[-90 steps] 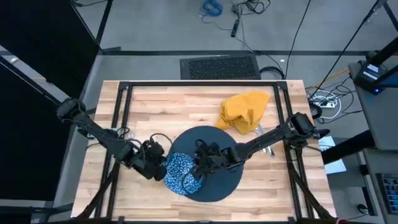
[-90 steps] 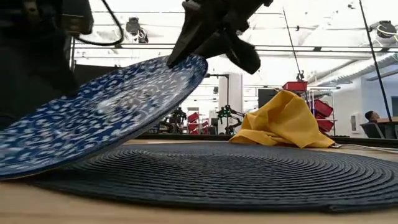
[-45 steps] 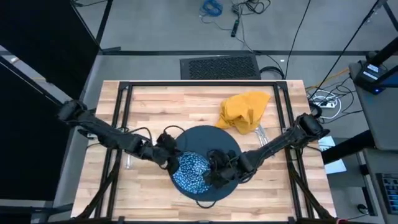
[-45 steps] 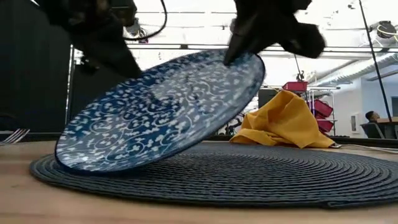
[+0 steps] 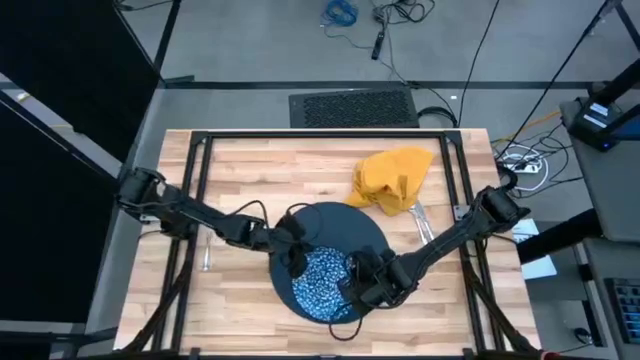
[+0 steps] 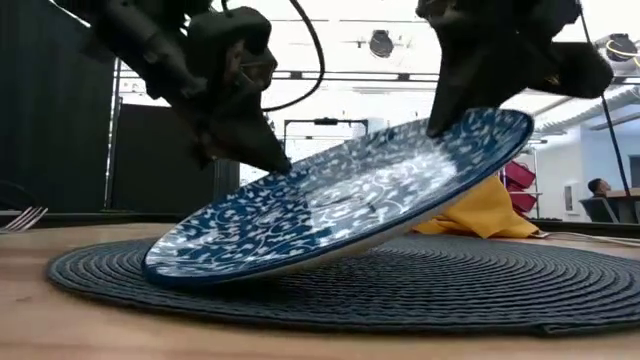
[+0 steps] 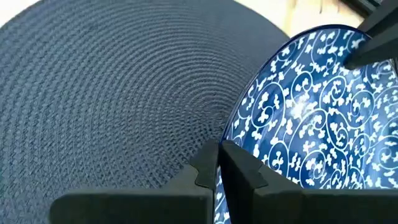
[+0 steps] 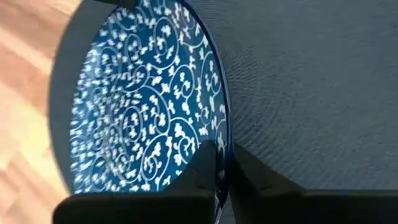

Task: Set table place
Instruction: Put the blue plate on the blue tablemat

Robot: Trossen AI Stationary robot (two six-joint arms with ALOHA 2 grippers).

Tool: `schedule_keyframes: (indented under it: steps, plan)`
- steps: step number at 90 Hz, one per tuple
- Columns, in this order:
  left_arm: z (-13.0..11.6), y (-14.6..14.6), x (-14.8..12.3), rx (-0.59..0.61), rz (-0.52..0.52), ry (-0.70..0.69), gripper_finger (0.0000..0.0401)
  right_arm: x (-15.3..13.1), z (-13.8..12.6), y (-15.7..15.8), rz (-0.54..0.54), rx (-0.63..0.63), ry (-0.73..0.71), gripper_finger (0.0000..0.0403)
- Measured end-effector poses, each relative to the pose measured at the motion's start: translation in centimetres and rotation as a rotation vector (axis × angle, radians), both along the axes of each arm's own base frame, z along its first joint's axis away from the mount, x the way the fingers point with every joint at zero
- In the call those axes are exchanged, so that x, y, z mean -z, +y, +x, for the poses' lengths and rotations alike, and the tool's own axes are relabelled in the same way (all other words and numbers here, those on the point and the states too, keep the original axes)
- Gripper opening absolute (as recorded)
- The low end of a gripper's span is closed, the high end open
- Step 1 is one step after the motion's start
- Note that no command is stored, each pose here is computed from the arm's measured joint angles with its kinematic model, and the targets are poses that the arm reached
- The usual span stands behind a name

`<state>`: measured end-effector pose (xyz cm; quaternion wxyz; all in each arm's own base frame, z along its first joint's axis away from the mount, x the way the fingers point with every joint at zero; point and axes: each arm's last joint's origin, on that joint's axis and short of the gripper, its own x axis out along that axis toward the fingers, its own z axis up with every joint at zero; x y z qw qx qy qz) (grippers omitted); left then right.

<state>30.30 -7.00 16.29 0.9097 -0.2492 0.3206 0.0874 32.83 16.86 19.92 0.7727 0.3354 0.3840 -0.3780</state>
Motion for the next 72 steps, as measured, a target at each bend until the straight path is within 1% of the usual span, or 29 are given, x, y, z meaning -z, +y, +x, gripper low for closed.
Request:
schedule_keyframes:
  steps: [7,20,29,41,49,55,60,64,72]
  plan:
    - [0.1,0.4,0.0,-0.001,0.014,0.000,0.0001,0.5,0.3,-0.7,-0.015,0.011,0.035,0.0002]
    - [0.2,1.2,-0.1,-0.013,0.032,-0.002,0.0001,0.6,0.6,-1.9,-0.038,0.009,0.073,0.0002]
    - [0.3,1.6,-0.1,-0.023,0.037,-0.007,0.0001,0.7,0.7,-2.7,-0.038,0.015,0.109,0.0002]
    - [0.4,1.9,-0.1,-0.007,0.049,-0.009,0.0000,1.3,0.7,-3.5,-0.034,0.017,0.142,0.0002]
    - [0.6,2.2,-0.2,-0.006,0.037,-0.019,0.0000,1.7,0.7,-4.0,-0.030,0.023,0.153,0.0003]
    - [0.9,2.0,-0.9,0.038,0.010,-0.068,0.0000,2.2,0.8,-4.6,-0.051,0.045,0.143,0.0004]
    - [0.9,1.8,-1.1,0.061,0.002,-0.075,0.0000,2.6,0.7,-5.2,-0.080,0.066,0.150,0.0004]
    - [0.9,1.8,-0.9,0.070,-0.004,-0.071,0.0000,2.9,0.6,-5.6,-0.091,0.074,0.164,0.0004]
    - [0.9,1.8,-0.8,0.066,0.000,-0.068,0.0000,3.9,0.3,-6.3,-0.081,0.046,0.230,0.0005]
